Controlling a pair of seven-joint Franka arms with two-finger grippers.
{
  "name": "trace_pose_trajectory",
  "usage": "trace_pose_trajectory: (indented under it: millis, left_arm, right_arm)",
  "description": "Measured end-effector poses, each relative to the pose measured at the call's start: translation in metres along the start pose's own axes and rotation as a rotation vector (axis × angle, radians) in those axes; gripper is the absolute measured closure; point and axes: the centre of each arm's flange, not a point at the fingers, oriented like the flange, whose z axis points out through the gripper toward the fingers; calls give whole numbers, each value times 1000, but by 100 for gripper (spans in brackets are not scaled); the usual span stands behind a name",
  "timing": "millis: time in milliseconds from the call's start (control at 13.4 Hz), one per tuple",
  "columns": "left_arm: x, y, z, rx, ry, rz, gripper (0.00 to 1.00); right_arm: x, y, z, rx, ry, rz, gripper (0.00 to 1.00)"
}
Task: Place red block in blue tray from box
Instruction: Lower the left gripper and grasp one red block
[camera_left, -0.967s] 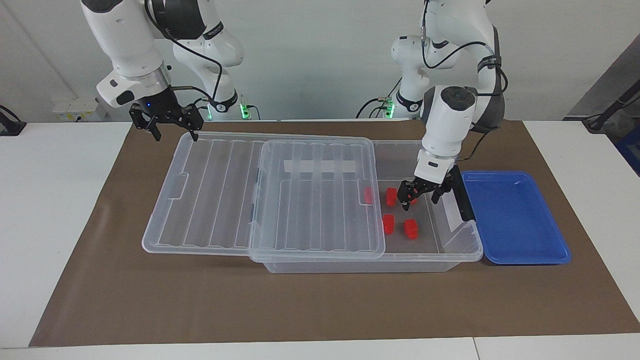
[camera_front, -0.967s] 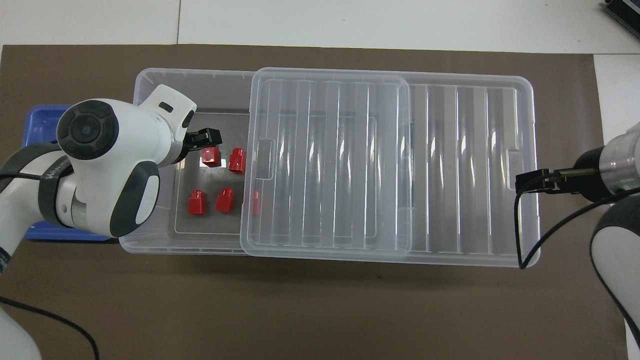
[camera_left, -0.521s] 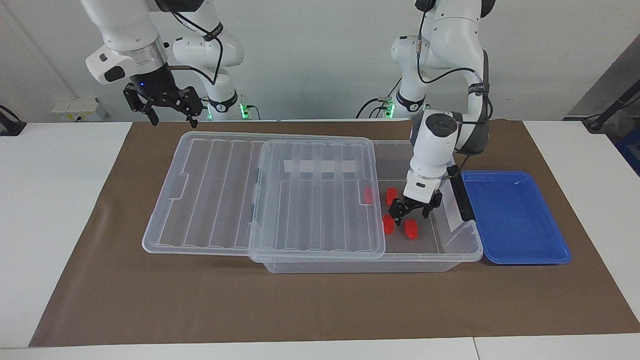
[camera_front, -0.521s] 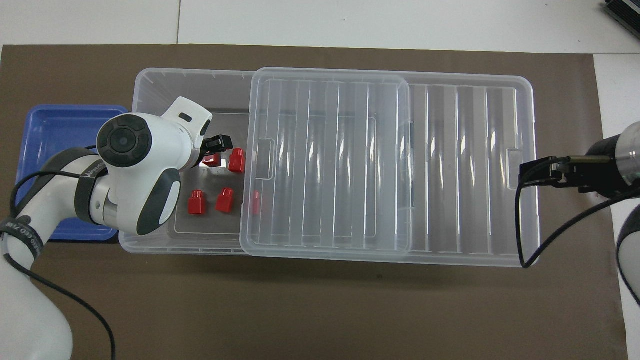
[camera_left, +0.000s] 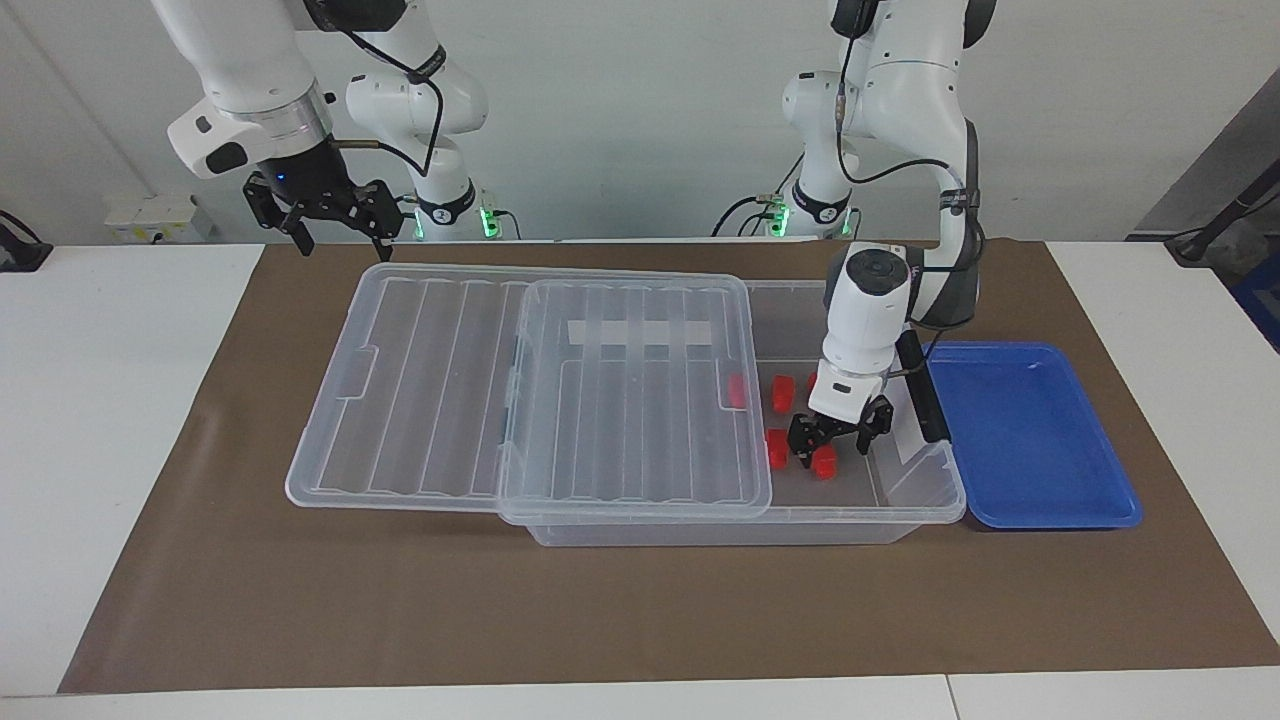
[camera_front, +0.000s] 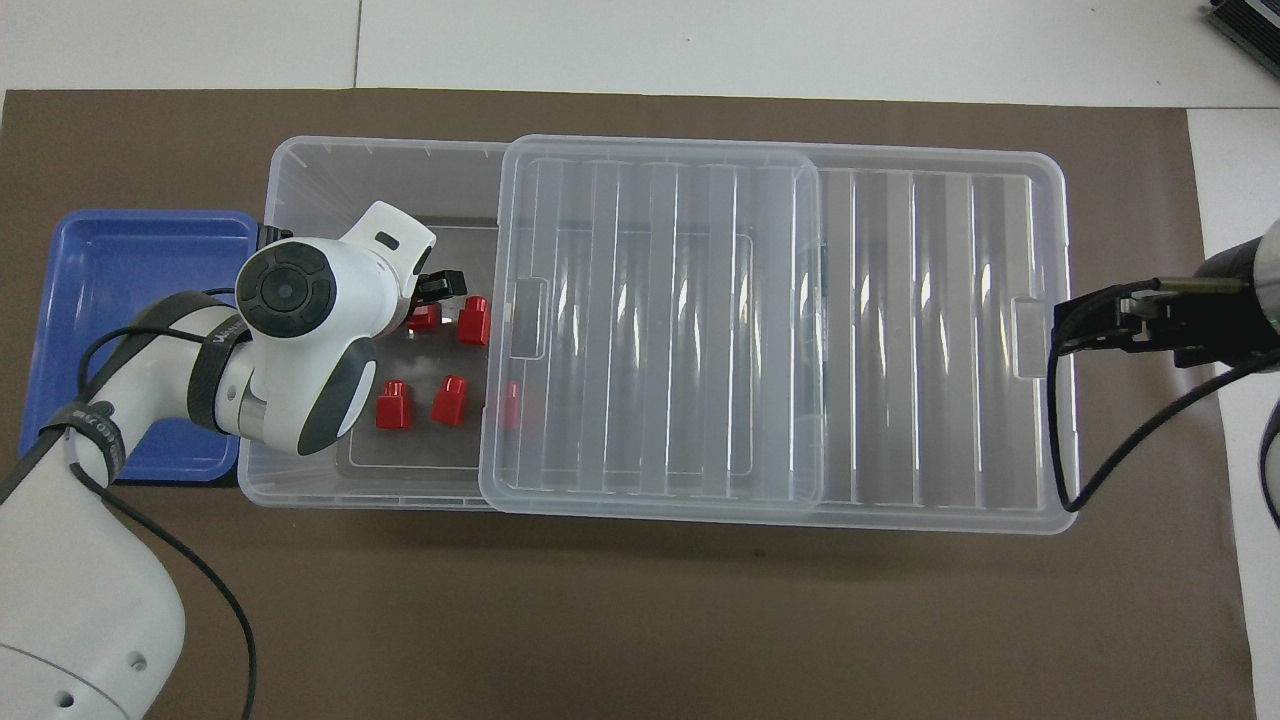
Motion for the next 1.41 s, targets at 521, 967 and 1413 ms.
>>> trace_pose_trajectory:
  millis: [521,967,1413]
  left_arm:
    - [-3,2,15,-4,-3,5,0]
    - [-3,2,16,-4,-4,6,28]
    - [-3,2,16,5,-17,6,66]
  right_arm:
    - [0,0,0,0,-1,0,0]
    - [0,0,0,0,-1,0,0]
    - [-2,-8,-1,-1,2,-15,0]
